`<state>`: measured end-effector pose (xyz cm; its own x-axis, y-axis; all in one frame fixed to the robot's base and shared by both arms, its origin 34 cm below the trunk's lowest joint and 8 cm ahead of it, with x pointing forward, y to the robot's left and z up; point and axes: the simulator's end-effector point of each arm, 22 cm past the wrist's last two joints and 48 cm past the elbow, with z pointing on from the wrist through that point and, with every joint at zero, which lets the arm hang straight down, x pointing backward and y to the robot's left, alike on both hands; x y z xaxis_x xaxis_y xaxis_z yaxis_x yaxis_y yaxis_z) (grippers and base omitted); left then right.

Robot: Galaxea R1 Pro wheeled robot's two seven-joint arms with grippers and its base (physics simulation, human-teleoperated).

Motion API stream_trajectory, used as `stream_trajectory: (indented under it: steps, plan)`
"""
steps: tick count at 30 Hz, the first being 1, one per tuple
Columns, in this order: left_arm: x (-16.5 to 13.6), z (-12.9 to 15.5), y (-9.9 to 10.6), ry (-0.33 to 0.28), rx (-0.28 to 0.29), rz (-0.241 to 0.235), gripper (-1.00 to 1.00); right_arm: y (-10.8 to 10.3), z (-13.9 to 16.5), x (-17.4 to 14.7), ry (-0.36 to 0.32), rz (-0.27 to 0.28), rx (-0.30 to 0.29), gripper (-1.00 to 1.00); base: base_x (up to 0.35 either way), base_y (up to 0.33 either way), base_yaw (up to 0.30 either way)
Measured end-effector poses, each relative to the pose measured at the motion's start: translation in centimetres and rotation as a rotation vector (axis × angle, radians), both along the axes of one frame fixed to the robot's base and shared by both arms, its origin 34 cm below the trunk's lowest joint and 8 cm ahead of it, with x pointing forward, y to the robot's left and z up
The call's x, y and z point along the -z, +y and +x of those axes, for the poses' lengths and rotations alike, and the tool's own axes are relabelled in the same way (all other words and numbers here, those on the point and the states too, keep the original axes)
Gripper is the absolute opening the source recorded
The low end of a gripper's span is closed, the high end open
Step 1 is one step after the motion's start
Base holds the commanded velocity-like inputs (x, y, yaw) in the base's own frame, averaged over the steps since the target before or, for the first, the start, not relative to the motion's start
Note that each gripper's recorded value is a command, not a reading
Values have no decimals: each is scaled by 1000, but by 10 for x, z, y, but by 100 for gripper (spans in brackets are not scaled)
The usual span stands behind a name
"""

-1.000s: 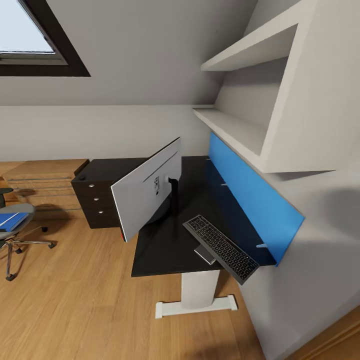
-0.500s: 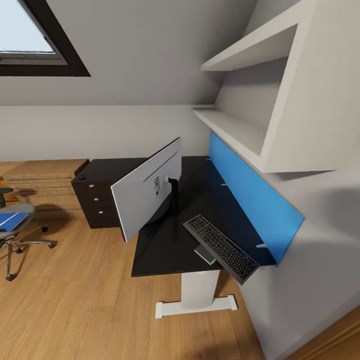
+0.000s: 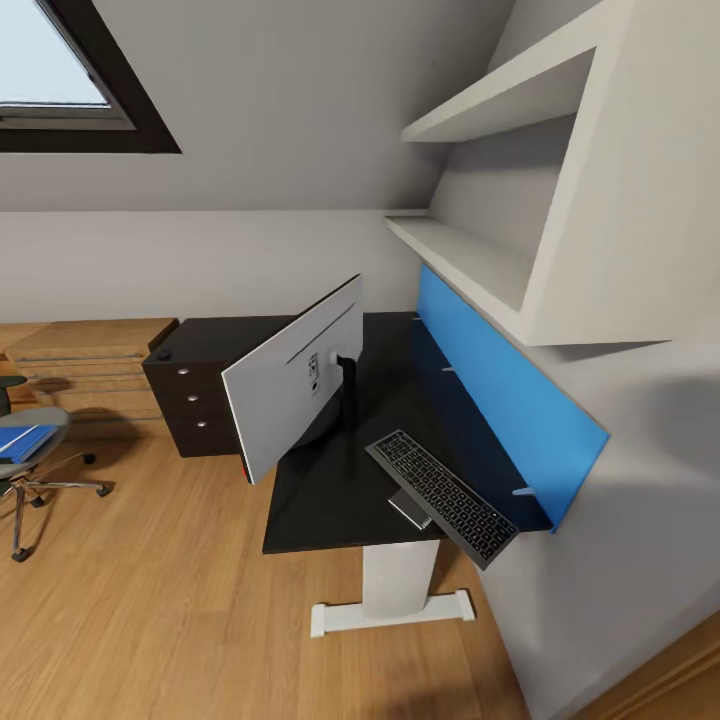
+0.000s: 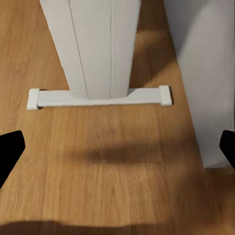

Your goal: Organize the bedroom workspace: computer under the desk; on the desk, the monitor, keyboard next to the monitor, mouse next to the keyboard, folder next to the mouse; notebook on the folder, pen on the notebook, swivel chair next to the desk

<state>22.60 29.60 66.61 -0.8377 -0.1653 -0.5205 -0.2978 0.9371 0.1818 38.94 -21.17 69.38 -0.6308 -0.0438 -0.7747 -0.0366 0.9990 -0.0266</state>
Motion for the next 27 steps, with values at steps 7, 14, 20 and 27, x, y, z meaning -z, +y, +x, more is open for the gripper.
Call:
stream_trajectory:
  steps: [7, 14, 20, 27]
  plan:
    - [0, 0, 0, 0, 1, 0, 100, 9, 109, -74, -271, 57, 49, 100, 0, 0, 0]
    - [0, 0, 0, 0, 0, 0, 100, 22, 184, -137, -329, 82, 48, 100, 0, 0, 0]
    - [0, 0, 1, -1, -1, 1, 100, 24, 225, -187, -267, 86, 48, 100, 0, 0, 0]
    - [-1, 0, 8, -3, 0, 10, 100, 15, 218, -174, -51, 86, 64, 100, 86, 0, 0]
